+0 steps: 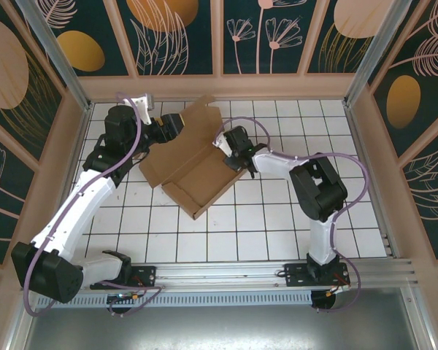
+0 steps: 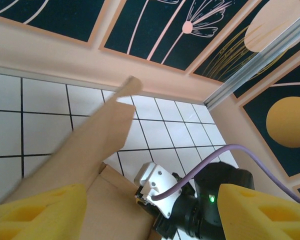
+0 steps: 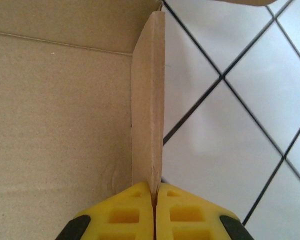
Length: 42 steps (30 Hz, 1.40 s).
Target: Fold the paper box
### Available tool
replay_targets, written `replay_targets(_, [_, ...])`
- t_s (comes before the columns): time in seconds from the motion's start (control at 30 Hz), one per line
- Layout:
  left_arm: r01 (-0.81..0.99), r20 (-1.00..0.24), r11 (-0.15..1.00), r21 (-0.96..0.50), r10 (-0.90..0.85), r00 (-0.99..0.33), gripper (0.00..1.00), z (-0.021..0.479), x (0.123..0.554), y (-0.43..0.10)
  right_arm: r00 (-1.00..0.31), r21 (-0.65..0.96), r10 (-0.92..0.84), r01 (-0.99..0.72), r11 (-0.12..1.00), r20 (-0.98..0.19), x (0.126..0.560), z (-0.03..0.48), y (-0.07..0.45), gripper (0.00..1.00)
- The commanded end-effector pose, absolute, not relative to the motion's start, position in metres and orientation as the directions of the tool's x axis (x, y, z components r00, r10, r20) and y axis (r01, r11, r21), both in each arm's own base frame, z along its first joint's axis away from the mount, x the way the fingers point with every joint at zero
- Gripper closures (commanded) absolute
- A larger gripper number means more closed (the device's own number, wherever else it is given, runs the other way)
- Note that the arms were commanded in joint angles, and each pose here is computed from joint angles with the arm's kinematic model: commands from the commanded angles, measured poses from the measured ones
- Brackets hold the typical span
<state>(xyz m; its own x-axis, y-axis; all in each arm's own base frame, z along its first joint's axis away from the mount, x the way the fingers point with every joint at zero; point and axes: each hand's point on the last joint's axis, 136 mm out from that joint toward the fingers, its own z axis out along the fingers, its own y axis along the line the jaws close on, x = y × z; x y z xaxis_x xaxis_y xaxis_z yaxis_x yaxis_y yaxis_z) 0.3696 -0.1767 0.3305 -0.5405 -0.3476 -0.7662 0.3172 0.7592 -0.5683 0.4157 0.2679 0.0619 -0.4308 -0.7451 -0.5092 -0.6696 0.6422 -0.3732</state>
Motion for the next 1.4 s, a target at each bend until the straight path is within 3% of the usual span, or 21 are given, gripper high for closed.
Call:
replay_targets(0.0, [0.346,-0.765,0.733,-0.586,-0.36,-0.534,0.3,0.335,0.364,-0.181,-0.629,-0.323,-0.715,-0.638,0.699,-0.306,0.356,0.026,0.226,0.89])
replay_targets(0.2, [0.346,-0.757,0.726,-0.595,-0.361,-0.544,0.3,0.33,0.358,-0.181,-0.652,-0.171,-0.653,-0.645,0.745,-0.386,0.349,0.054,0.246,0.66])
replay_targets(0.57, [0.347,-0.756,0.723,-0.598,-0.364,-0.544,0.29,0.328,0.351,-0.179,-0.754,0.054,-0.554,-0.607,0.793,-0.352,0.369,0.043,0.261,0.62])
replay_targets(0.8, [0.347,-0.754,0.722,-0.599,-0.363,-0.547,0.29,0.327,0.347,-0.178,-0.773,0.035,-0.551,-0.589,0.807,-0.315,0.382,0.022,0.263,0.71])
replay_targets(0.97, [0.343,-0.755,0.726,-0.596,-0.362,-0.546,0.29,0.325,0.346,-0.176,-0.776,-0.016,-0.55,-0.574,0.819,-0.31,0.386,0.018,0.261,0.89])
replay_targets(1.13, [0.33,-0.757,0.74,-0.586,-0.355,-0.549,0.29,0.319,0.346,-0.174,-0.774,-0.174,-0.551,-0.523,0.834,-0.313,0.387,0.027,0.248,1.0])
replay_targets(1.27, [0.31,-0.757,0.753,-0.58,-0.359,-0.546,0.29,0.317,0.346,-0.17,-0.778,-0.399,-0.552,-0.424,0.813,-0.299,0.387,0.032,0.222,1.0])
replay_targets(1.37, [0.274,-0.751,0.77,-0.576,-0.366,-0.549,0.3,0.314,0.348,-0.165,-0.803,-0.457,-0.508,-0.342,0.821,-0.311,0.385,0.037,0.211,1.0])
